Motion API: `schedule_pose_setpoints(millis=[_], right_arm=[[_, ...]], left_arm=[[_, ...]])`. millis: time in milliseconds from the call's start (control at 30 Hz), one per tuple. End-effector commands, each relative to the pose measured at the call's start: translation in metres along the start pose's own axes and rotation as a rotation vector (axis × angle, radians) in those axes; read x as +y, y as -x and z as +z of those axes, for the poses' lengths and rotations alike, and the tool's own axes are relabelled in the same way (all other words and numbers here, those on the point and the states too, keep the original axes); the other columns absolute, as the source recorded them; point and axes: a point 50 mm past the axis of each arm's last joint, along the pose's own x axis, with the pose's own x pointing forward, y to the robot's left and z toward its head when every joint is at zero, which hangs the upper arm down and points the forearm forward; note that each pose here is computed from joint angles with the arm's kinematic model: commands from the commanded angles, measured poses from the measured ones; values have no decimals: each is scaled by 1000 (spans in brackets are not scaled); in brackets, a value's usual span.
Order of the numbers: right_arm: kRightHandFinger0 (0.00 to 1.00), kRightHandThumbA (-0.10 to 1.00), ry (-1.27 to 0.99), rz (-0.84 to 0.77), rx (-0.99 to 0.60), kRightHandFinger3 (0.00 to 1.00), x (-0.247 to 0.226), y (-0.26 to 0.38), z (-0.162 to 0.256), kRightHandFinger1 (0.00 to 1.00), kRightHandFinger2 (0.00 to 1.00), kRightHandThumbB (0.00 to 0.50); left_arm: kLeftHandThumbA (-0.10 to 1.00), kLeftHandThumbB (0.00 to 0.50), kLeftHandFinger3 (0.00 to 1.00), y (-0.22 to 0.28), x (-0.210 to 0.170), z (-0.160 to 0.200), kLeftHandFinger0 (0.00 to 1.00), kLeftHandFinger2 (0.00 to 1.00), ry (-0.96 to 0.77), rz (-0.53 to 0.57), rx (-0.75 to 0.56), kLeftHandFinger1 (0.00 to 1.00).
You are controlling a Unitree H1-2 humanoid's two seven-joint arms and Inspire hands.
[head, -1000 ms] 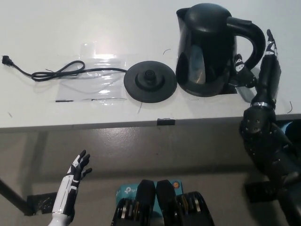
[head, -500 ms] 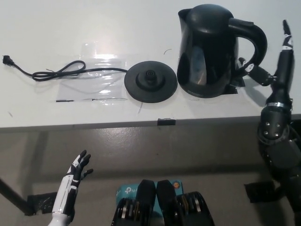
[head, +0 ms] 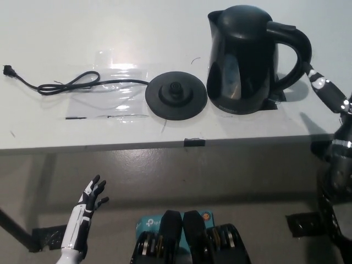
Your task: Use the right hand to grab the handle of the kettle from the base and place it on the right side
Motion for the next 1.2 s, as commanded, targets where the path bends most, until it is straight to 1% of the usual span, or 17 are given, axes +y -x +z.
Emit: schedule_pose_setpoints(millis=[0,67,167,200,233,267,333,367,433,533,567,667,800,833,867,933,1167], right_arm=[[1000,1000,-162,34,-300,1000,-1,11,92,1000,1000,500],[1000,1000,-129,111,-309,1000,6,35,88,1000,1000,469],[1000,1000,-76,198,-258,1000,11,65,77,1000,1000,472],[1000,1000,-41,213,-238,1000,12,75,70,1000,1000,453],[1000,1000,-25,238,-194,1000,12,87,60,1000,1000,443],[1000,1000,-31,263,-127,1000,14,99,48,1000,1000,454],[1000,1000,-42,313,-46,1000,15,113,33,1000,1000,406],[1000,1000,-35,329,-26,1000,15,116,27,1000,1000,400],[1000,1000,32,349,15,1000,14,127,9,1000,1000,353],[1000,1000,54,446,154,1000,4,145,-19,1000,1000,384],[1000,1000,54,459,177,1000,2,149,-23,1000,1000,361],[1000,1000,25,496,255,1000,-6,160,-32,1000,1000,343],[1000,1000,44,555,319,1000,-16,177,-42,1000,1000,275],[1000,1000,47,559,324,1000,-18,180,-42,1000,1000,271],[1000,1000,51,570,328,1000,-20,183,-41,1000,1000,289],[1000,1000,54,583,335,1000,-22,189,-40,1000,1000,279],[1000,1000,50,599,367,1000,-24,194,-41,1000,1000,310]], left_arm=[[1000,500,1000,-23,11,18,909,1000,-1,8,-85,1000],[1000,500,1000,-29,12,22,923,1000,3,4,-92,1000],[1000,499,1000,-37,10,25,931,1000,2,-7,-107,1000],[1000,500,1000,-38,10,26,932,1000,2,-10,-108,1000],[1000,499,1000,-39,10,26,940,1000,-3,-13,-112,1000],[1000,500,1000,-40,10,28,945,1000,-5,-15,-115,1000],[1000,500,1000,-41,11,29,952,1000,-7,-19,-114,1000],[1000,500,1000,-42,11,29,954,1000,-8,-20,-117,1000],[1000,500,1000,-44,12,30,973,1000,-7,-21,-122,1000],[1000,500,1000,-42,10,29,1000,1000,-14,-25,-124,1000],[1000,500,1000,-39,9,29,1000,1000,-16,-26,-119,1000],[1000,500,1000,-31,6,24,1000,1000,-23,-34,-105,1000],[1000,500,1000,-19,1,16,1000,1000,-32,-48,-86,1000],[1000,500,1000,-18,0,15,1000,1000,-32,-50,-84,1000],[1000,500,1000,-16,-1,13,1000,1000,-33,-50,-76,1000],[1000,500,1000,-14,-1,11,1000,1000,-41,-52,-72,1000],[1000,500,1000,-17,3,11,1000,1000,-89,-63,-79,1000]])
